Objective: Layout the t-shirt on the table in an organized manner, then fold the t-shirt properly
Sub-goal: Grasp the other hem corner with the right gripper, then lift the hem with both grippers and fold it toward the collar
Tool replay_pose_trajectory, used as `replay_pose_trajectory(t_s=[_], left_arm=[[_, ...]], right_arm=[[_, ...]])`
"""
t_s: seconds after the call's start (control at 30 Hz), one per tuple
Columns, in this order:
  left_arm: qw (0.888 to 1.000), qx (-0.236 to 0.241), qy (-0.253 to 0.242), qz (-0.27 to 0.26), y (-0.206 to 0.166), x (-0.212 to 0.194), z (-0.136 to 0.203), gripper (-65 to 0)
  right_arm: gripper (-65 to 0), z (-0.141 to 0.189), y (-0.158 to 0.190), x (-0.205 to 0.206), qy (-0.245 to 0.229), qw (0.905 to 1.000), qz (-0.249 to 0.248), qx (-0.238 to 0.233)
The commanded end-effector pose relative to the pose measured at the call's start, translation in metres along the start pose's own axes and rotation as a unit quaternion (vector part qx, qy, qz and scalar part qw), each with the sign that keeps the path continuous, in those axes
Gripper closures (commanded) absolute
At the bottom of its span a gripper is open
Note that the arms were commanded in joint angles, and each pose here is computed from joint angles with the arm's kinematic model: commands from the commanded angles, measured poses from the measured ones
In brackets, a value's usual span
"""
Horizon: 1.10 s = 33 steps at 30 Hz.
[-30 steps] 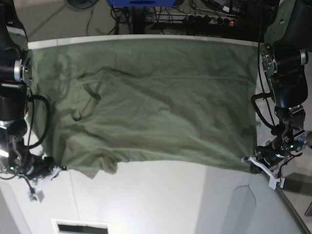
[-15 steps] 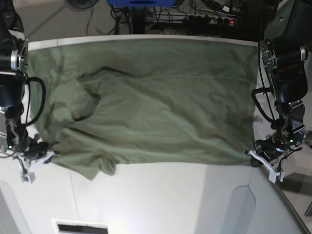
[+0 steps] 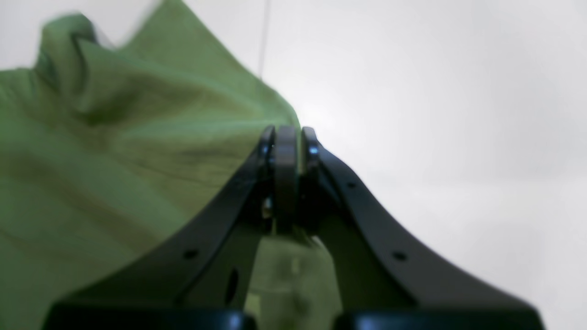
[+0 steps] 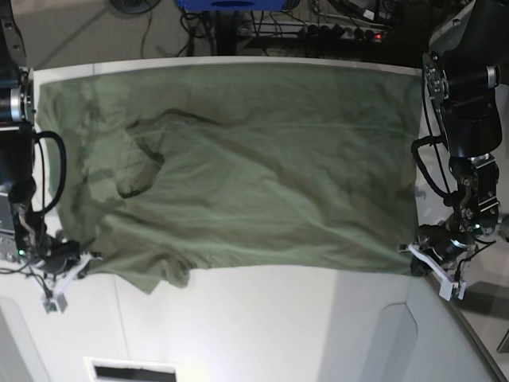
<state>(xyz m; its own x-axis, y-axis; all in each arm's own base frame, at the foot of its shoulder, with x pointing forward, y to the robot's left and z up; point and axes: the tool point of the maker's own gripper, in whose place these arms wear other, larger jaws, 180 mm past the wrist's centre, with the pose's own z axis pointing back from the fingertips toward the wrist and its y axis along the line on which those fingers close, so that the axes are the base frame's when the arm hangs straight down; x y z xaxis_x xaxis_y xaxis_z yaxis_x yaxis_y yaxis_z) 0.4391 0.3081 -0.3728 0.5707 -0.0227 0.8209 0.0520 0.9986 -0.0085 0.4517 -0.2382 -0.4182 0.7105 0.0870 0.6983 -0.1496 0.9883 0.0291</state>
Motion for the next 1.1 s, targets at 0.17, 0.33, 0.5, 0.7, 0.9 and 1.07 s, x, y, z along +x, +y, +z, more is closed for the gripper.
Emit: replay_pose_trajectory(t_s=[0.17, 0.33, 0.5, 0.7, 0.9, 1.07], left_arm=[[0.999, 0.011, -0.031, -0.007, 0.013, 0.022, 0.007, 0.0], [0.999, 0.010, -0.029, -0.011, 0.011, 0.016, 0.009, 0.0], [1.000, 0.009, -0.011, -0.020, 0.007, 0.008, 0.012, 0.0], [0.999, 0.008, -0.002, -0.046, -0.001, 0.007, 0.024, 0.0], [0.998, 0.009, 0.019, -0.060, -0.003, -0.003, 0.031, 0.0], [0.997, 0.008, 0.037, -0.062, -0.004, -0.024, 0.035, 0.0]], right_arm=[[-0.8, 0.008, -0.008, 0.049, -0.051, 0.9987, 0.008, -0.004], [-0.8, 0.006, -0.007, 0.031, -0.036, 0.9993, 0.006, -0.002], [-0.8, 0.003, -0.003, 0.009, -0.018, 0.9998, 0.005, 0.001], [-0.6, -0.004, 0.018, -0.011, 0.015, 0.9982, 0.056, 0.015], [-0.6, -0.006, 0.028, -0.030, 0.034, 0.9968, 0.068, 0.024], [-0.6, -0.002, 0.036, -0.036, 0.027, 0.9962, 0.077, 0.031]])
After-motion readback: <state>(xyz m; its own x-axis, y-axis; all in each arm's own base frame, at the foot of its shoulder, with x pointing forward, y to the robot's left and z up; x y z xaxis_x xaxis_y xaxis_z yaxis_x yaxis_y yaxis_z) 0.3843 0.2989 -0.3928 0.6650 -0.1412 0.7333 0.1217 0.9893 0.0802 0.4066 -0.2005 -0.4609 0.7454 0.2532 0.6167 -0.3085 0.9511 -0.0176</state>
